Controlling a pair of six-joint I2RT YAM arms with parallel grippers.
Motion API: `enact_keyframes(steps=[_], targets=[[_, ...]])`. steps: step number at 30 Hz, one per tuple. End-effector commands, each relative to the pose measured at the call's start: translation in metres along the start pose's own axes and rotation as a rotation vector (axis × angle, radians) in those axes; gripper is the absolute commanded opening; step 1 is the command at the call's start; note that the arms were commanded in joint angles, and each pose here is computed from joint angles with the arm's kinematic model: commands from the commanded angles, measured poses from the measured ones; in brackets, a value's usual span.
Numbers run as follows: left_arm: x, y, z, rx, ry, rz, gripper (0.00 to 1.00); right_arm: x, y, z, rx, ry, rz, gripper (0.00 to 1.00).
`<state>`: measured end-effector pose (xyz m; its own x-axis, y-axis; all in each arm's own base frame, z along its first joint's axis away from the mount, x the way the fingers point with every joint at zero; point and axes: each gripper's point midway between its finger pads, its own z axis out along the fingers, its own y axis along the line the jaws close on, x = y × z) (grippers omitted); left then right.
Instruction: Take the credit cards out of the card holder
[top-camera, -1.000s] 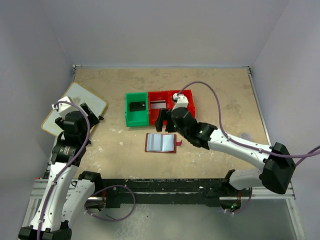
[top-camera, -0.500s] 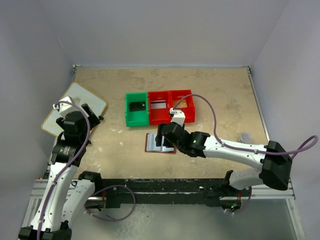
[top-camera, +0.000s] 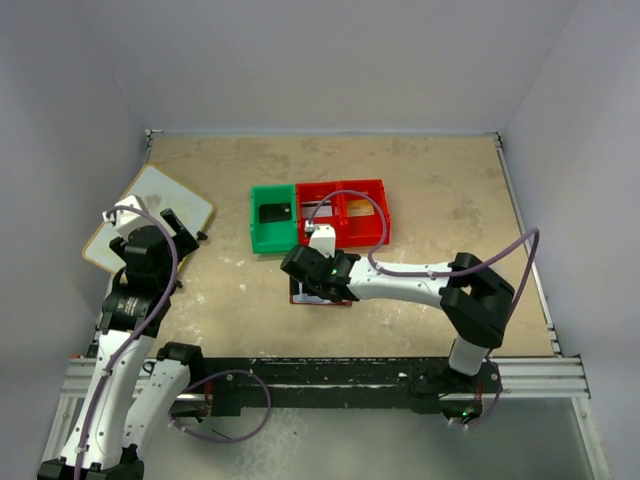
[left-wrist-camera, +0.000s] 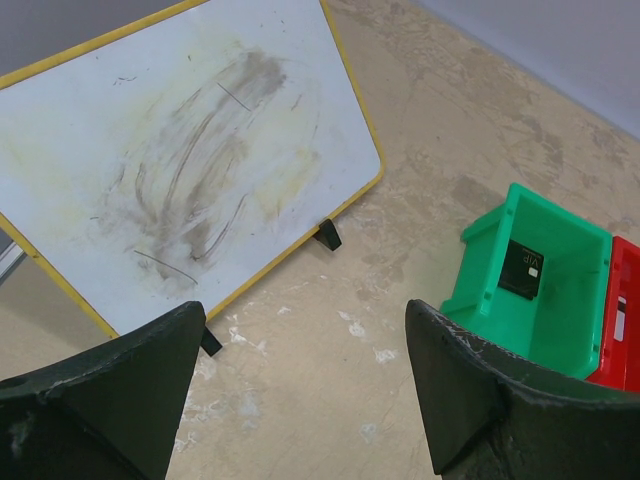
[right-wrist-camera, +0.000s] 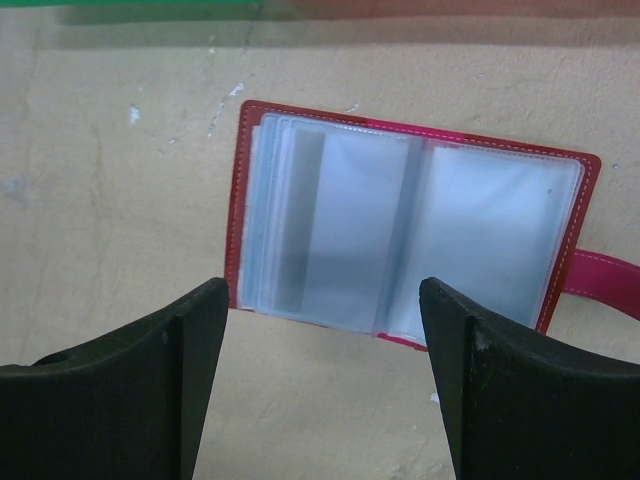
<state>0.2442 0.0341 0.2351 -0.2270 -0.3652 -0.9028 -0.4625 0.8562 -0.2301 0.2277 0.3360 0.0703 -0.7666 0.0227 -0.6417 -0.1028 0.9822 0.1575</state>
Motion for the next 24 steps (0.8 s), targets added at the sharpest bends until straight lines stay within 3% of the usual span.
enact_keyframes(steps=[1, 24], targets=[[-0.009, -0.002, -0.001, 0.008, -0.024, -0.007, 0.79, -0.015, -0.005, 0.002, 0.073, -0.046, 0.005, 0.8], [-0.005, -0.002, 0.004, -0.006, -0.007, 0.008, 0.78, -0.002, 0.0, 0.05, 0.072, 0.044, -0.05, 0.74]])
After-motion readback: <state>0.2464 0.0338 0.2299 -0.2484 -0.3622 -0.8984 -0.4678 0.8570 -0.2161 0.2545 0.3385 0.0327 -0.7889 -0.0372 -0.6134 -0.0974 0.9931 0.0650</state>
